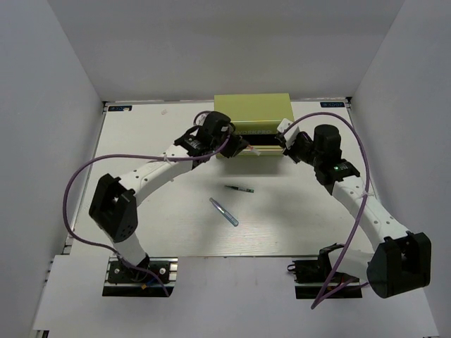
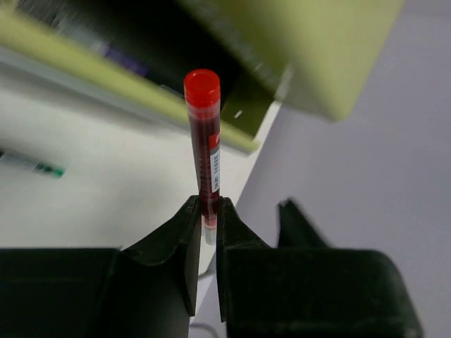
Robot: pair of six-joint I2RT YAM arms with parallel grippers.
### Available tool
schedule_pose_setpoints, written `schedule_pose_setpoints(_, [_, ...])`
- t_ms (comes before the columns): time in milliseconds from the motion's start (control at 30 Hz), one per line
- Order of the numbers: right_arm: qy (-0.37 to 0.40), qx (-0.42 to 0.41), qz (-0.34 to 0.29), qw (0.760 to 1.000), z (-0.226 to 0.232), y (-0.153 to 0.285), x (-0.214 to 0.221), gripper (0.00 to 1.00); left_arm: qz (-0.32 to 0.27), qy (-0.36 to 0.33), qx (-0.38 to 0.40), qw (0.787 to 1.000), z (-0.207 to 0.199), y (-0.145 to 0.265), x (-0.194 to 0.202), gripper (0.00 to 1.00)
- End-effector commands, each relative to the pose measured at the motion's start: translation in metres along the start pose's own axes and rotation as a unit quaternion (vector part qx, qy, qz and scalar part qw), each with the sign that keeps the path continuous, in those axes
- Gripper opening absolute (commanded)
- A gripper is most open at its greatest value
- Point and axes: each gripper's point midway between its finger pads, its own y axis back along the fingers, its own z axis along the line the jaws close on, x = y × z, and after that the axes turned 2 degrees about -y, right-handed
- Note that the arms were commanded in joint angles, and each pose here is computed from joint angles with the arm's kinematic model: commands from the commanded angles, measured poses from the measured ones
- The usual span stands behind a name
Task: Sort the stationery into containers
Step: Pick up the pen from the center of the board, then place the pen in the drawer.
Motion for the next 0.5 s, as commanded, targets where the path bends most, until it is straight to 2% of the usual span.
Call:
schedule_pose_setpoints(0, [0.002, 0.043, -0.029, 0.999, -0.016, 0.008, -0.015, 0.13, -0.043, 0.032, 0.045, 0.998, -0.035, -0.012, -0.022, 0.0])
schedule_pose_setpoints(200, [0.002, 0.062, -0.03, 0.998, -0.022, 0.018, -0.012, 0.13, -0.068, 0.084, 0.025, 0.994, -0.044, -0.033, -0.038, 0.0])
schedule_pose_setpoints(333, [0.005, 0.068, -0.032, 0.997, -0.022, 0.021, -0.011, 0.13, -0.087, 0.11, -0.001, 0.99, -0.035, -0.047, -0.044, 0.0])
schedule_pose_setpoints(467, [0.0, 0.067, -0.029, 0.997, -0.023, 0.022, -0.007, 0.13, -0.098, 0.153, 0.017, 0.983, -0.039, -0.052, -0.049, 0.08])
